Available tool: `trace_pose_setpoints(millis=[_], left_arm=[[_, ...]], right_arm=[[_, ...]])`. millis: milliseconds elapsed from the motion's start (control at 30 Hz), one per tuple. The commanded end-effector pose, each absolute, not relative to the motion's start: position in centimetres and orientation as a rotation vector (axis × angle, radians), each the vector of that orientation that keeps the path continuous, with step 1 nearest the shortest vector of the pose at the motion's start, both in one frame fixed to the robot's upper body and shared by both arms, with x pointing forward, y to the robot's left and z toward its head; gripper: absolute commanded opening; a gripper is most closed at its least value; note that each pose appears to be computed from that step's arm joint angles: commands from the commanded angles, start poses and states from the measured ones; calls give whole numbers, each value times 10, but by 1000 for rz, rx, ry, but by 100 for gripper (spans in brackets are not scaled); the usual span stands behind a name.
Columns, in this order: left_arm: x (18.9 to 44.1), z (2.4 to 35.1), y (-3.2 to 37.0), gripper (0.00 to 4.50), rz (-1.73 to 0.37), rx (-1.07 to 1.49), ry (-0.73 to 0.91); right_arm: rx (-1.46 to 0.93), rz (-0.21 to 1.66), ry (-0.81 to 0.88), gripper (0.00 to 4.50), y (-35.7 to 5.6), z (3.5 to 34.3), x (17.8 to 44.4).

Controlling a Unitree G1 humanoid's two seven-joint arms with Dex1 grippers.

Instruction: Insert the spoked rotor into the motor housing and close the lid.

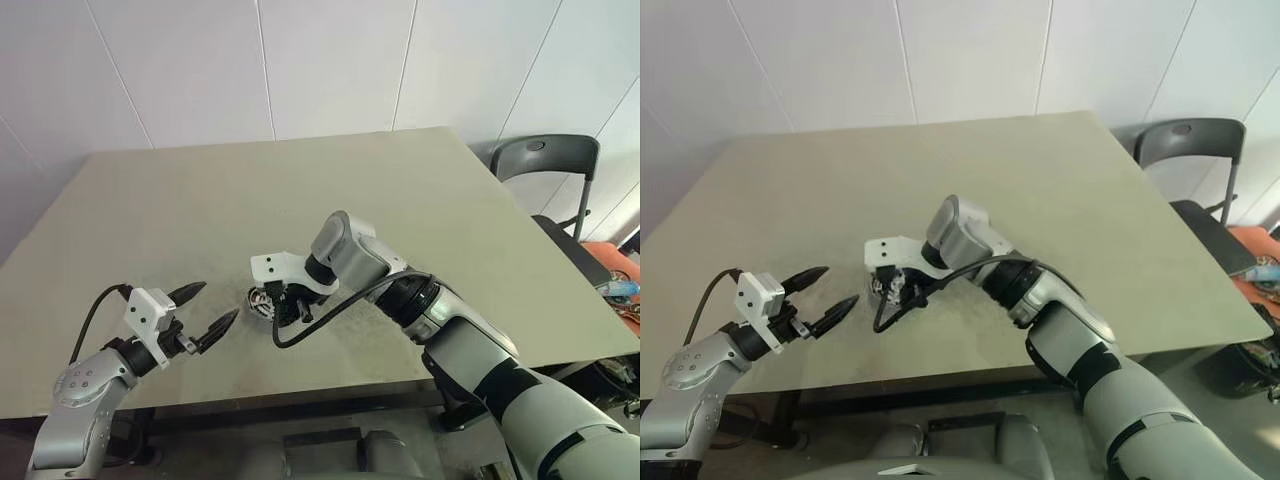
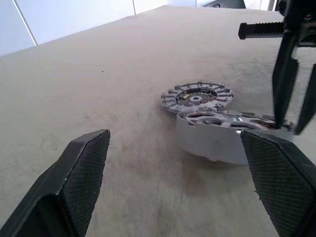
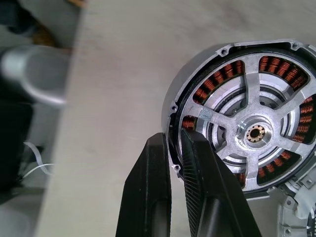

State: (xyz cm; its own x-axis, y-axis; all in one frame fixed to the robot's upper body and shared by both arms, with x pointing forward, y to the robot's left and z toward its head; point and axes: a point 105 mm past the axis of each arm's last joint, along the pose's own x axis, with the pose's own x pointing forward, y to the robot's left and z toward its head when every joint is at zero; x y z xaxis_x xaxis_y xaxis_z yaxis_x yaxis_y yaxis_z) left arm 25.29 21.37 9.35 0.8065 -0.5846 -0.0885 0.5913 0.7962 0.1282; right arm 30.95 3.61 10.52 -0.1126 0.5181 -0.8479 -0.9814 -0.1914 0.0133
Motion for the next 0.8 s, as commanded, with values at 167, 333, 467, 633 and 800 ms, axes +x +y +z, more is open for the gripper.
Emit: trace_pose_setpoints(millis=[167,333,467,633,800], left_arm=[[258,114,206,450,-633,181,-5],[259,116,207,450,-628,181,-3],[257,113,209,450,-629,186,9],[257,108,210,450,-627,185,14],[257,104,212,450,-627,184,19]], right_arm=[[-888,1506,772,7,37,110,317],[-840,1549,831,7,33,113,305],[-803,1601,824,7,37,117,298],[-698,1582,851,7,44,119,292],[-610,1531,897,102,47,121,292]])
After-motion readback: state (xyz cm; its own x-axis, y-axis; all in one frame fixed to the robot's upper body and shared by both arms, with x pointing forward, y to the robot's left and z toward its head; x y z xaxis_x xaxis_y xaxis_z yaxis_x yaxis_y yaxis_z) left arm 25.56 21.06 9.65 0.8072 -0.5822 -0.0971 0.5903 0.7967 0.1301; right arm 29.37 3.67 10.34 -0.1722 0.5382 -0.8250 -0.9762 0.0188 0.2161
